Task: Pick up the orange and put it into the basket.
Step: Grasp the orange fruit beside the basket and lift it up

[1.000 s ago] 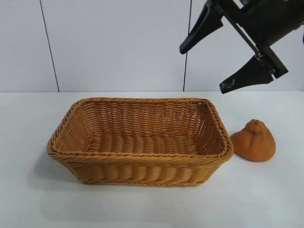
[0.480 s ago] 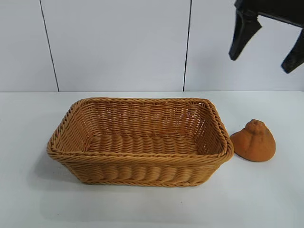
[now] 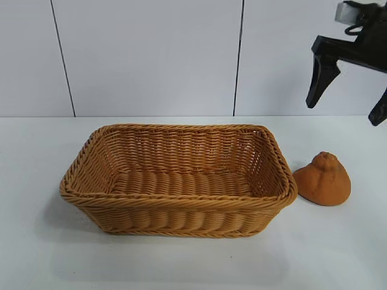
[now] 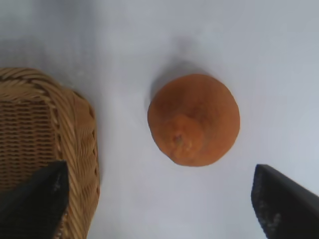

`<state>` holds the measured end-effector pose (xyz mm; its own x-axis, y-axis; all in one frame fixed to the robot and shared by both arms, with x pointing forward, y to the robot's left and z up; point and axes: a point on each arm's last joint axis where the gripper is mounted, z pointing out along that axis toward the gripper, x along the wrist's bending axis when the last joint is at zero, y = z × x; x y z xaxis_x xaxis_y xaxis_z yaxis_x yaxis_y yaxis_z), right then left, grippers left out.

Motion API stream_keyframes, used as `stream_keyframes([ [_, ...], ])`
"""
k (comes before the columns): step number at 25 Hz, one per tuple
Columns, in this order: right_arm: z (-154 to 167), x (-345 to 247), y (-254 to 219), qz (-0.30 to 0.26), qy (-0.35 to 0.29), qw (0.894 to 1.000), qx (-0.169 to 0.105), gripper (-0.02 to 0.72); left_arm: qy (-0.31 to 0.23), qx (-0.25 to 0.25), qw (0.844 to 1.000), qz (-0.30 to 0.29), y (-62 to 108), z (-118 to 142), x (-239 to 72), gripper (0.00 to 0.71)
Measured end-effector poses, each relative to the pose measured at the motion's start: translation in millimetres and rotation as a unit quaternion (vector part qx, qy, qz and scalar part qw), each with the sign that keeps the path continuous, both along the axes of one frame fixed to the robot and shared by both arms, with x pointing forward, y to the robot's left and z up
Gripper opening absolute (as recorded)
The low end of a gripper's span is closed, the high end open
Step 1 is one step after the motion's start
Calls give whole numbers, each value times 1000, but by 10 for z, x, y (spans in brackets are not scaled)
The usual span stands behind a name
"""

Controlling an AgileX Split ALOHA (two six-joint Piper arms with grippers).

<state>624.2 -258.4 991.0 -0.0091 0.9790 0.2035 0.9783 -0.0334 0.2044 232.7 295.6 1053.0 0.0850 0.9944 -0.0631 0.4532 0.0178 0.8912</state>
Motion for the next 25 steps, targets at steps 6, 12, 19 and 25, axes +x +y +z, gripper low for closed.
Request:
stream_keyframes([
  [6,-550,162,-4,-22,36,999,-6,683,0,-3,1000,1,0,0,0,585],
  [12,-926,190,-10,-28,78,996,-12,676,0,-3,1000,1,0,0,0,585],
  [19,-941,175,-9,-27,87,996,-12,116,1,-3,1000,1,0,-2,-1,585],
  [25,-578,145,-9,-24,53,998,-9,41,1,-3,1000,1,0,-1,0,585],
])
